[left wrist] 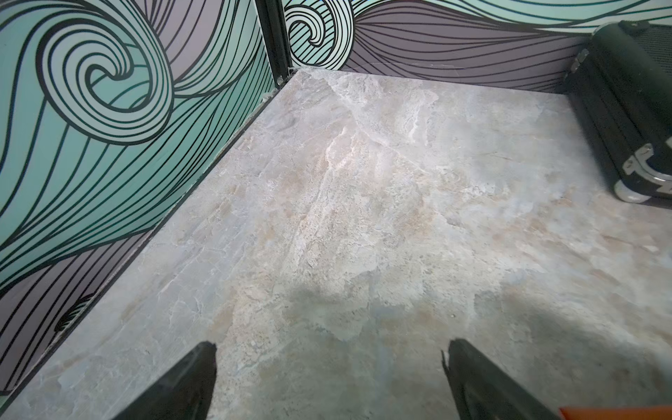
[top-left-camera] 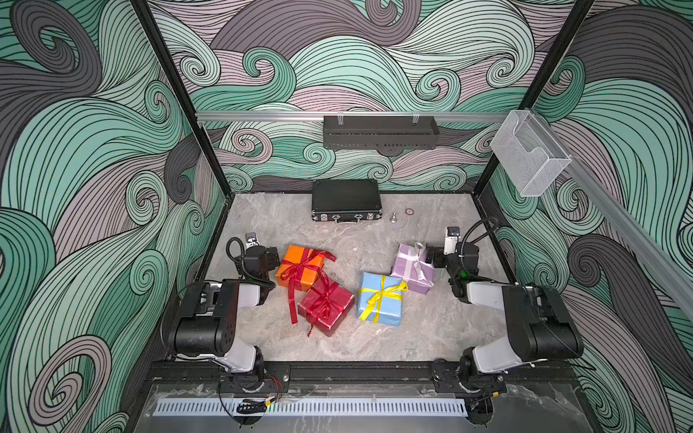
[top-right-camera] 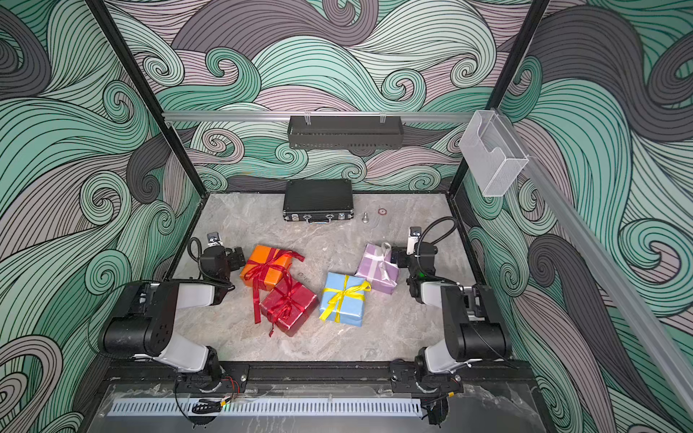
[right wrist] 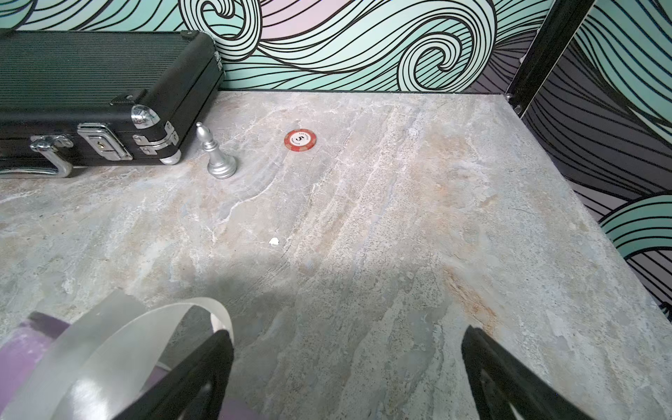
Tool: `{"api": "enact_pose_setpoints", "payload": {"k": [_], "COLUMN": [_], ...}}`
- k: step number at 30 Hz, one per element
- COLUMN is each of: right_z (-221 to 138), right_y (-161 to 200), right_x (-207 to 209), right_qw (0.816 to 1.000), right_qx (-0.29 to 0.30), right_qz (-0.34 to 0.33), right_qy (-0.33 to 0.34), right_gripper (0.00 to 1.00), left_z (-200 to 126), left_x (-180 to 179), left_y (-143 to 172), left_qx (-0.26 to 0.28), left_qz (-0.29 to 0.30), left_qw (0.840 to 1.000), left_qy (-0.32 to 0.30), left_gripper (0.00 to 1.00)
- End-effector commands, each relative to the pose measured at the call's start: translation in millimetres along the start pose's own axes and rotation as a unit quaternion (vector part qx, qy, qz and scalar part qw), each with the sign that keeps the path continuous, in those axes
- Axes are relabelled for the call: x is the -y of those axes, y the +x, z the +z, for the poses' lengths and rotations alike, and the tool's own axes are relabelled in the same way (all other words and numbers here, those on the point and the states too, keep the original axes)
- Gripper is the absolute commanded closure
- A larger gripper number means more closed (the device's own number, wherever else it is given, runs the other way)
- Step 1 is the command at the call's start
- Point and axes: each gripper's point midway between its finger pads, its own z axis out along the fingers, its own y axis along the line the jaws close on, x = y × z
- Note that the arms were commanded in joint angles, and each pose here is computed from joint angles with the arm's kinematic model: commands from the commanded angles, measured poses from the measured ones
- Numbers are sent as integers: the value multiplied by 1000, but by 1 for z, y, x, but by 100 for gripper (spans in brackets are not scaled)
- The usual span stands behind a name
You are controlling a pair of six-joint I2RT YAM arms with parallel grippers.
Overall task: Untie the ribbon bows on the gift boxes
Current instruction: Move the gift box to the center of the board.
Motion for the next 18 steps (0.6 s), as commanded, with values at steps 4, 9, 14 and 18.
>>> {"api": "enact_pose_setpoints", "payload": {"k": [4, 9, 14, 18], "right_z": [0, 0, 0, 0], "right_y": [-8, -8, -7, -8], "right_x": [0, 1, 1, 0], "right_qw": [1000, 1000, 1000, 1000], "right_qx": [10, 11, 10, 10], "right_qz": [-1, -1, -1, -1], "right_qy": [2, 3, 3, 3], "right_gripper": [1, 1, 1, 1], "left_z": [1, 1, 1, 1], "left_x": [2, 3, 2, 2], "left_y": [-15, -15, -15, -15], "left_qx": [16, 15, 15, 15], "left_qz": [-6, -6, -6, -6], "left_qw": [1000, 1000, 1000, 1000], "left_qy": [5, 6, 5, 5], "left_gripper": [1, 1, 1, 1]}}
